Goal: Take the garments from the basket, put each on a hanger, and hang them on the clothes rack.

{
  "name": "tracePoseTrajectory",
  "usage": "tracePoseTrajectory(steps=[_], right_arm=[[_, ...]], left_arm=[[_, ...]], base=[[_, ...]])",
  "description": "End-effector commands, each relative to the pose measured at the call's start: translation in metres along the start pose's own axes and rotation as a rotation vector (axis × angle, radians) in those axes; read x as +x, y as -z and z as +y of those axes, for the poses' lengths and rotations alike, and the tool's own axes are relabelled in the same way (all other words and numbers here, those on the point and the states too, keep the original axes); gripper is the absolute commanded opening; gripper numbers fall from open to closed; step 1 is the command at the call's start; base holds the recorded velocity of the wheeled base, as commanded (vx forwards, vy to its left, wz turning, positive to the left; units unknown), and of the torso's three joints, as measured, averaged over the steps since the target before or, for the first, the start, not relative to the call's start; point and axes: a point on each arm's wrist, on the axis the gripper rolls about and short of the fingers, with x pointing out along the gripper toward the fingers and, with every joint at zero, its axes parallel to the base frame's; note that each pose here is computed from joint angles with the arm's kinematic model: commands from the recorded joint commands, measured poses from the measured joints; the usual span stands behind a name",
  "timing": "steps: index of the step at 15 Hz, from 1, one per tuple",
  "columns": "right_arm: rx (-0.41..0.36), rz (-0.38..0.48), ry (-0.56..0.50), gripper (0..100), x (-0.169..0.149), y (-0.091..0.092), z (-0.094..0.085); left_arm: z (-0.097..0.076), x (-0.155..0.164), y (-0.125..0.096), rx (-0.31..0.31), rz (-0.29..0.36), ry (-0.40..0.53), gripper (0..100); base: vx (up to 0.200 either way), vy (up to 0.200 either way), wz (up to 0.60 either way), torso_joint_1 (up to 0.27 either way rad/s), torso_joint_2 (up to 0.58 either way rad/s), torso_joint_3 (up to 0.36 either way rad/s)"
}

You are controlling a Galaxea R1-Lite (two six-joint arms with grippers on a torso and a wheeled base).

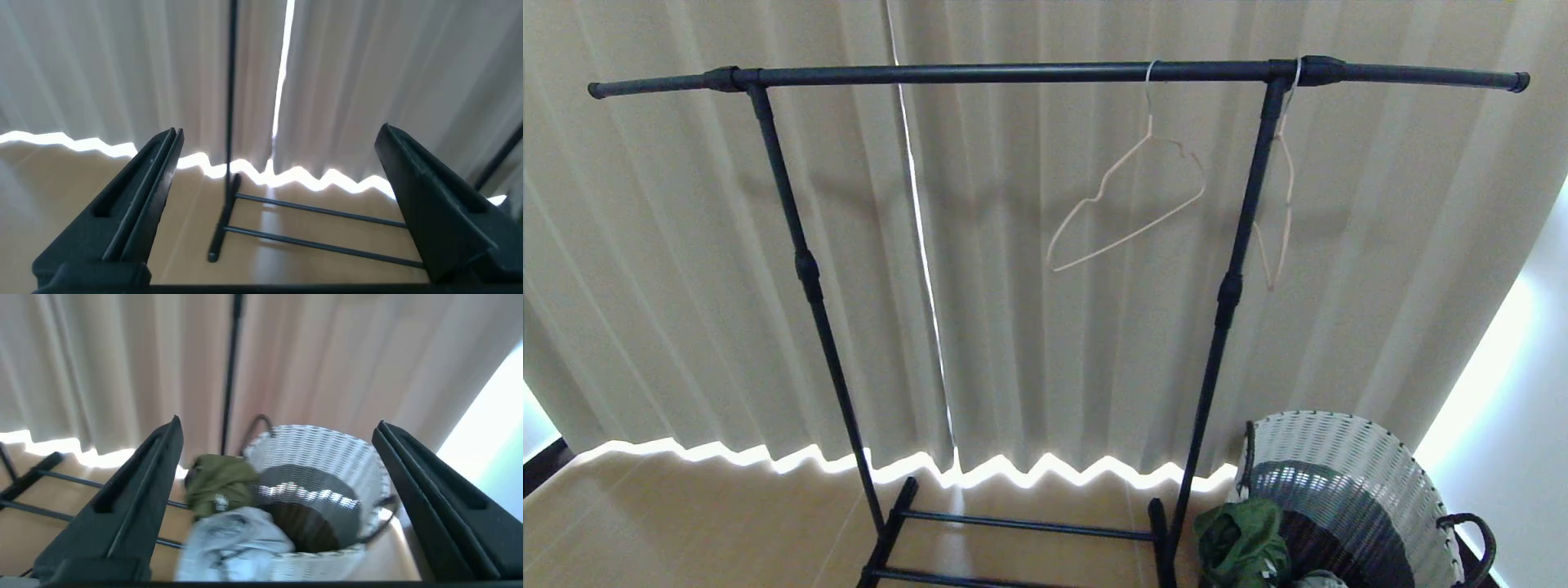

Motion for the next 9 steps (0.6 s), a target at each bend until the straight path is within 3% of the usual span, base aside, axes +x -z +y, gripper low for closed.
tracePoseTrajectory(steps=[1,9], right_arm=[[0.0,0.0,0.001,100,0.0,0.0,0.0],[0.035,-0.002,0.006,100,0.0,-0.0001,-0.0001]], left_arm=[[0.0,0.0001,0.0,0.0,0.001,0.0,100],[0.0,0.0,0.0,0.0,-0.001,0.0,100]], base=[[0.0,0.0,0.0,0.0,0.0,0.0],[0.0,0.0,0.0,0.0,0.0,0.0]])
